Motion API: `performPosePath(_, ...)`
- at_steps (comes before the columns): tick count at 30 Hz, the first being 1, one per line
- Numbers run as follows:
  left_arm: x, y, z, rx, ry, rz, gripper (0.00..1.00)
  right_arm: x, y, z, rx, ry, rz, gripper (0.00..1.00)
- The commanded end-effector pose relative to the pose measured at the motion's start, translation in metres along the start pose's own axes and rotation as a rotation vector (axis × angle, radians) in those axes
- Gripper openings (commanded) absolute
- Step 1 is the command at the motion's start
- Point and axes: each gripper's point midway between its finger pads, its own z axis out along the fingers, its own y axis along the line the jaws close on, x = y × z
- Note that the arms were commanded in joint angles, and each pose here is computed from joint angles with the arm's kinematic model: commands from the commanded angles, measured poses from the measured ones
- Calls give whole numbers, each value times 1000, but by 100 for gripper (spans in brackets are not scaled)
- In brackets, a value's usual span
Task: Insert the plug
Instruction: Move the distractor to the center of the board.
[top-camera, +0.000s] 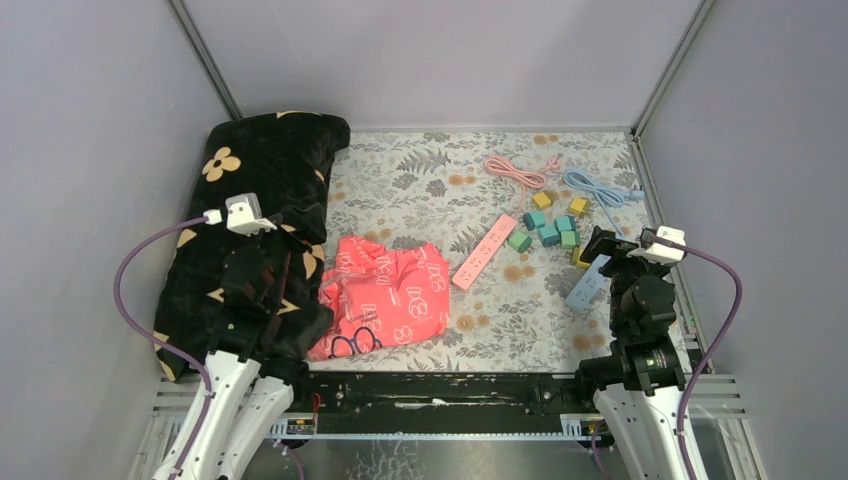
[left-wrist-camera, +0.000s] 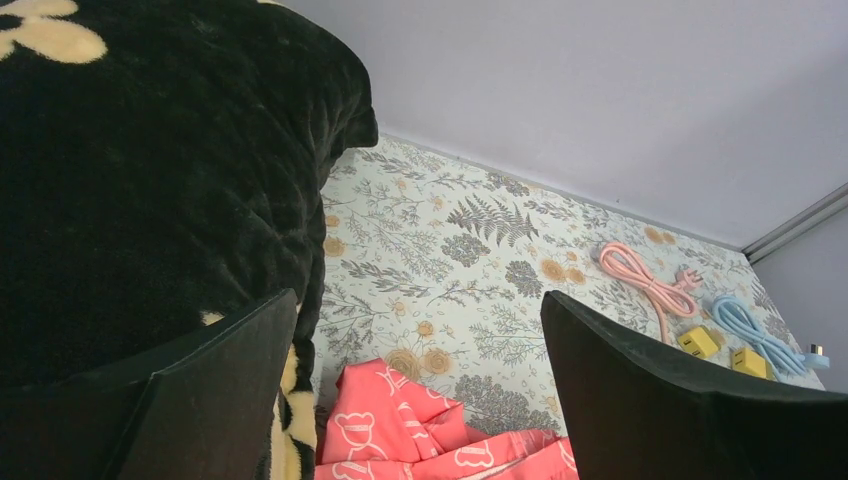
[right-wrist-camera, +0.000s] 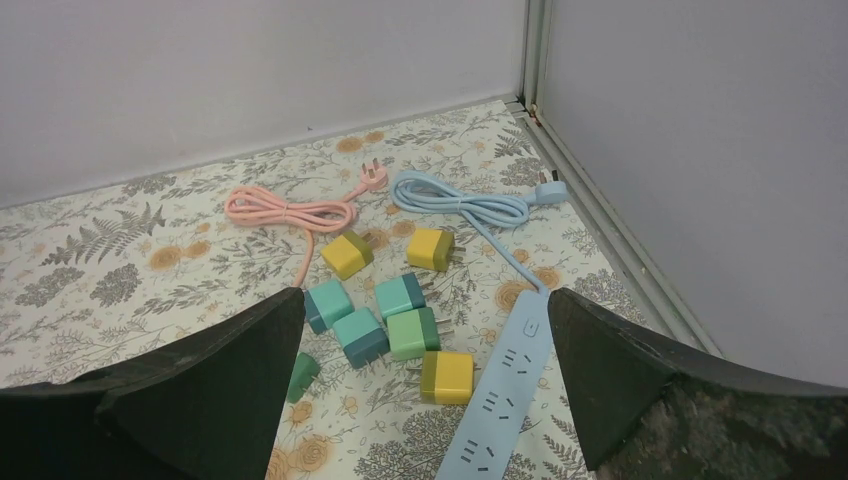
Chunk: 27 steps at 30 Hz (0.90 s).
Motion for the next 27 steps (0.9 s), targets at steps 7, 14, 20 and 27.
performPosePath(7, -17, -2, 4, -17, -45, -47, 100, -16, 5, 1, -25, -57, 26, 99)
performPosePath(14, -7, -19, 9, 42, 78, -26, 100, -14, 5, 0, -29, -50, 27, 99)
performPosePath(20, 11, -40, 5, 101, 279, -72, 100, -15, 6, 0, -33, -53, 33, 99)
performPosePath(27, 74, -67, -14, 194, 649, -212, 100, -16, 6, -2, -37, -61, 35, 99)
